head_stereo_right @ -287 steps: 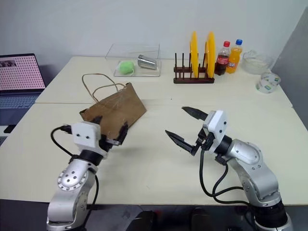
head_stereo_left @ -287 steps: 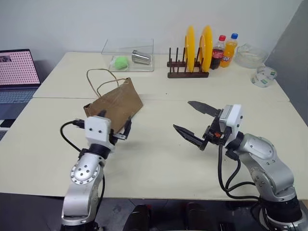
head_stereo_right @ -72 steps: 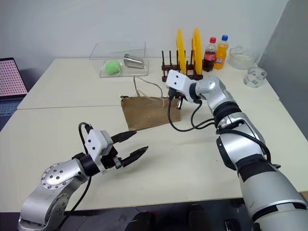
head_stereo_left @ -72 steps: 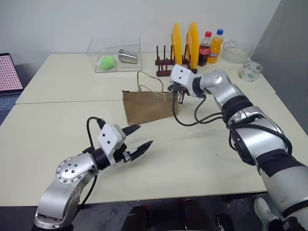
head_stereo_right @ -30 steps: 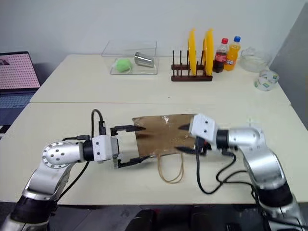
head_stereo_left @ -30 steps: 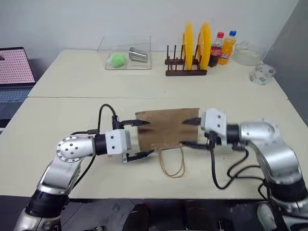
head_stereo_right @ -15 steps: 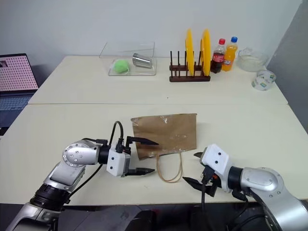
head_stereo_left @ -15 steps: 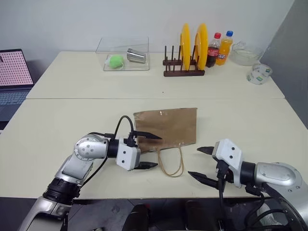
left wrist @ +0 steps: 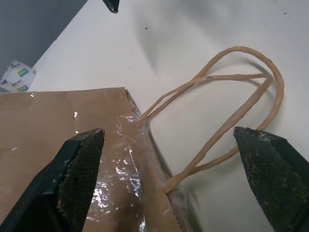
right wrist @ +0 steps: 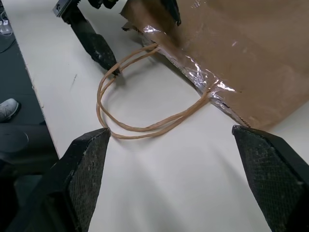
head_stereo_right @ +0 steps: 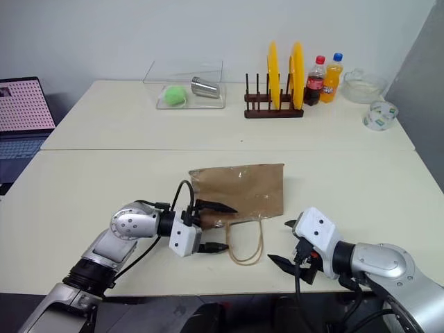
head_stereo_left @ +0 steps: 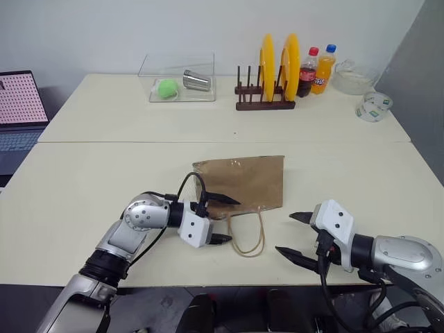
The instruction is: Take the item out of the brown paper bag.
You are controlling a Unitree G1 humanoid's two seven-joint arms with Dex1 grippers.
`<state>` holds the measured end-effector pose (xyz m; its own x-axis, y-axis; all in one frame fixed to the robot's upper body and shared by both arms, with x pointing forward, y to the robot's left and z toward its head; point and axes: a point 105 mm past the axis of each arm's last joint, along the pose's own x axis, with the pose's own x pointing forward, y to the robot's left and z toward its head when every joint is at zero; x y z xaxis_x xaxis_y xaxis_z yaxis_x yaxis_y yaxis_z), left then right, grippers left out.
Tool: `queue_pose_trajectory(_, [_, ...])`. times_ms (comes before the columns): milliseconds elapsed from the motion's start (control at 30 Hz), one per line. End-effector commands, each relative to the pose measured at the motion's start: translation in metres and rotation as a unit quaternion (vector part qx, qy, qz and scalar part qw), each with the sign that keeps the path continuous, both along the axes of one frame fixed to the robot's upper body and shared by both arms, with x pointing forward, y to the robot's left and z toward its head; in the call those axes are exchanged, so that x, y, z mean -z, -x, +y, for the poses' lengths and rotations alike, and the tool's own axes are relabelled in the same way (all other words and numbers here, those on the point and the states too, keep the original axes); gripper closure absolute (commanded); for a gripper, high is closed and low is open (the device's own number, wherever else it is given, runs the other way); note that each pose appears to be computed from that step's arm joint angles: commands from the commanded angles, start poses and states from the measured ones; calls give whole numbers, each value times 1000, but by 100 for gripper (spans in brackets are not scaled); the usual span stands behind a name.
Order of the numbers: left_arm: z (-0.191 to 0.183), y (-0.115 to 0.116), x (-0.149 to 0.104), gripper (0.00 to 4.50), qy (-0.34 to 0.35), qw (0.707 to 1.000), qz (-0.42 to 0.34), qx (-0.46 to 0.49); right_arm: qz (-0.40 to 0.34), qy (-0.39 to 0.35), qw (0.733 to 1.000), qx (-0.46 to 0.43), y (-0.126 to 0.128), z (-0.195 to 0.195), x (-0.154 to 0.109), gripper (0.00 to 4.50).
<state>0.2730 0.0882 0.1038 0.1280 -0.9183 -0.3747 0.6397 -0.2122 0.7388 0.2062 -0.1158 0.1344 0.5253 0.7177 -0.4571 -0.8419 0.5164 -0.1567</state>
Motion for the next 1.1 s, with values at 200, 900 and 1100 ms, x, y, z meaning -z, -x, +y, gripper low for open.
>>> queue_pose_trajectory(200, [-20,7,-5,39,23,999,-5,31,-37,-5,999,-22,13,12,-12,24])
queue_pose_trajectory(900, [-40,-44,-90,447,152,983,76,-70,-47,-5,993,-111,16,44,-5,24])
queue_pose_trajectory(1100, [-41,-52,-97,447,157,982,64,-79,-58,3,986,-154,0,62,-5,24])
